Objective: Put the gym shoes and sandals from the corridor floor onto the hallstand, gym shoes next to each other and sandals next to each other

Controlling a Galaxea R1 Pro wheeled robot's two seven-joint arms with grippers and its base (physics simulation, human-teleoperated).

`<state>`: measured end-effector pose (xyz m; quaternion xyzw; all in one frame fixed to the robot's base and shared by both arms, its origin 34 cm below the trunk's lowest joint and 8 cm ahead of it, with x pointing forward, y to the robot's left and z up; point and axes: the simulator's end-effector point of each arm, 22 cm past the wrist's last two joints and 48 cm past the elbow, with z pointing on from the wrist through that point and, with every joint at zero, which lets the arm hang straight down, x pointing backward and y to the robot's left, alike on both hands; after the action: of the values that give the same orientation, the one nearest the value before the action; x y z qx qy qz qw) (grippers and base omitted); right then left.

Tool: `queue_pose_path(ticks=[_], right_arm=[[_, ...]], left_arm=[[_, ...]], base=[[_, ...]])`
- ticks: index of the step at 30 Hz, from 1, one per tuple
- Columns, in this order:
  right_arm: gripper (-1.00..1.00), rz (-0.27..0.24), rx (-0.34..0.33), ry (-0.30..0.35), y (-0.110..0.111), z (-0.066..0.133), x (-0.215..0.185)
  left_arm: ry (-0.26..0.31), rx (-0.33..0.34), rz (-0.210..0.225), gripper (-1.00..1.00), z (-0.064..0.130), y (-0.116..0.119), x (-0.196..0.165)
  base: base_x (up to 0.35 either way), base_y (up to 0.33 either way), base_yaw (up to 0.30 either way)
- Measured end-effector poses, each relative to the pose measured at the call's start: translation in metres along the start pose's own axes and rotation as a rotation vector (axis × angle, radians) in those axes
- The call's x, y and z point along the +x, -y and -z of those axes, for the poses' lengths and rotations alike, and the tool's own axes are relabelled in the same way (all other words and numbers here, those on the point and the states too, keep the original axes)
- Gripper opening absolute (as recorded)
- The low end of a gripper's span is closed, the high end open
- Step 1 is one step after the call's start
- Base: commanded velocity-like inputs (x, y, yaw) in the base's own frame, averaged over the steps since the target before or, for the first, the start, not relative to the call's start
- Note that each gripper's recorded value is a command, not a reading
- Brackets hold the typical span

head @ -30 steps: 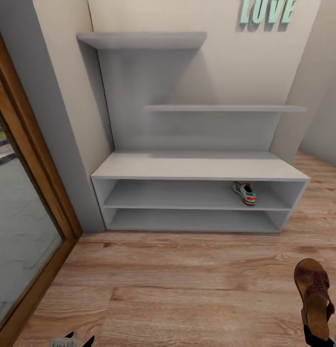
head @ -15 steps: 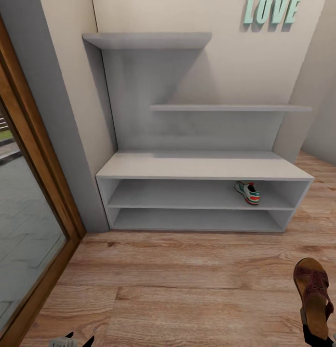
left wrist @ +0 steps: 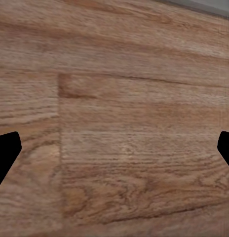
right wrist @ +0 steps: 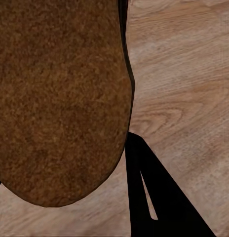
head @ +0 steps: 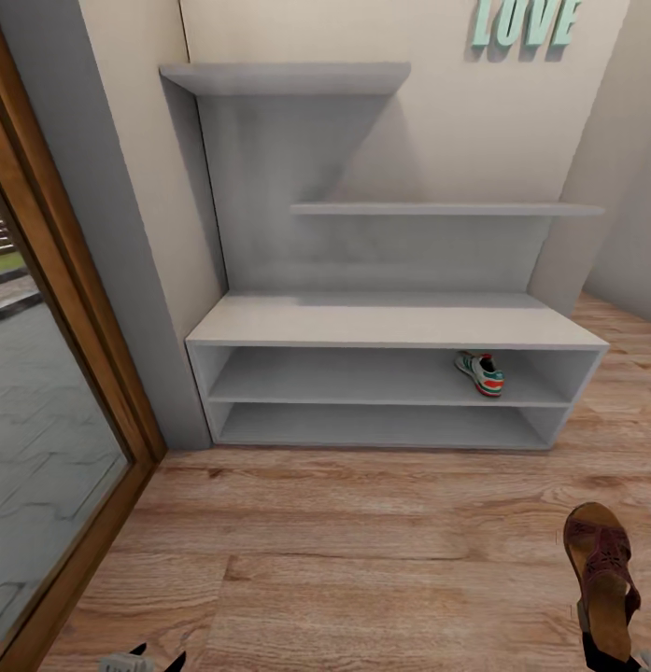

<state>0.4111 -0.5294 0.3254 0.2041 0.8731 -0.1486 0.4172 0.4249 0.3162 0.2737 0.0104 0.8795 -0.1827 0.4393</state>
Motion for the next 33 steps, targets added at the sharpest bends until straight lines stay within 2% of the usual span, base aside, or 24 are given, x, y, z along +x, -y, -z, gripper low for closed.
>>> queue_pose_path(ticks=[2, 5, 6, 8, 11, 13, 14, 17, 18, 20, 22, 23, 27, 29, 33], right_arm=[[-1.0, 0.007, -0.017, -0.021, -0.008, -0.001, 0.009], [-1.0, 0.049, -0.084, -0.065, -0.042, -0.002, 0.029], [-1.0, 0.084, -0.127, -0.08, -0.064, -0.001, 0.036], [-1.0, 0.124, -0.164, -0.09, -0.086, 0.0, 0.041], [-1.0, 0.192, -0.183, -0.09, -0.119, 0.0, 0.043], [-1.0, 0.214, -0.179, -0.078, -0.137, -0.001, 0.039], [-1.0, 0.222, -0.177, -0.062, -0.162, 0.0, 0.033], [-1.0, 0.215, -0.167, -0.046, -0.208, 0.004, 0.022], [-1.0, 0.209, -0.156, -0.044, -0.236, 0.008, 0.014], [-1.0, 0.2, -0.145, -0.052, -0.266, 0.013, 0.005], [-1.0, 0.222, -0.136, -0.07, -0.314, 0.024, -0.015], [-1.0, 0.242, -0.132, -0.07, -0.329, 0.025, -0.029], [-1.0, 0.294, -0.132, -0.016, -0.36, 0.022, -0.087], [-1.0, 0.283, -0.138, 0.012, -0.371, 0.021, -0.114], [-1.0, 0.24, -0.155, 0.016, -0.381, 0.02, -0.132]], left_arm=[[-0.001, 0.002, -0.001, 1.0, 0.0, 0.001, 0.0], [-0.002, 0.003, -0.002, 1.0, 0.0, 0.001, 0.001], [-0.002, 0.002, -0.002, 1.0, 0.0, 0.001, 0.0], [-0.002, 0.002, -0.002, 1.0, 0.0, 0.0, 0.0], [-0.002, 0.001, -0.003, 1.0, 0.0, 0.0, 0.0], [-0.002, 0.001, -0.003, 1.0, 0.0, 0.0, 0.0], [-0.002, 0.002, -0.003, 1.0, 0.0, 0.0, 0.0], [-0.001, 0.003, -0.004, 1.0, 0.0, 0.0, 0.0], [0.0, 0.002, -0.004, 1.0, 0.0, 0.0, 0.0], [0.0, 0.003, -0.004, 1.0, 0.0, 0.0, -0.001], [0.002, 0.003, -0.005, 1.0, 0.001, -0.001, -0.002], [0.003, 0.002, -0.005, 1.0, 0.001, -0.001, -0.002], [0.012, 0.0, -0.003, 1.0, 0.001, -0.002, -0.006], [0.016, 0.001, -0.003, 1.0, 0.0, -0.002, -0.007], [0.019, 0.005, -0.006, 1.0, -0.001, 0.0, -0.009]], base=[[0.0, 0.0, 0.0], [0.0, 0.0, 0.0], [0.0, 0.0, 0.0], [0.0, 0.0, 0.0], [0.0, 0.0, 0.0], [0.0, 0.0, 0.0], [0.0, 0.0, 0.0], [0.0, 0.0, 0.0], [0.0, 0.0, 0.0], [0.0, 0.0, 0.0], [0.0, 0.0, 0.0], [0.0, 0.0, 0.0], [0.0, 0.0, 0.0], [0.0, 0.0, 0.0], [0.0, 0.0, 0.0]])
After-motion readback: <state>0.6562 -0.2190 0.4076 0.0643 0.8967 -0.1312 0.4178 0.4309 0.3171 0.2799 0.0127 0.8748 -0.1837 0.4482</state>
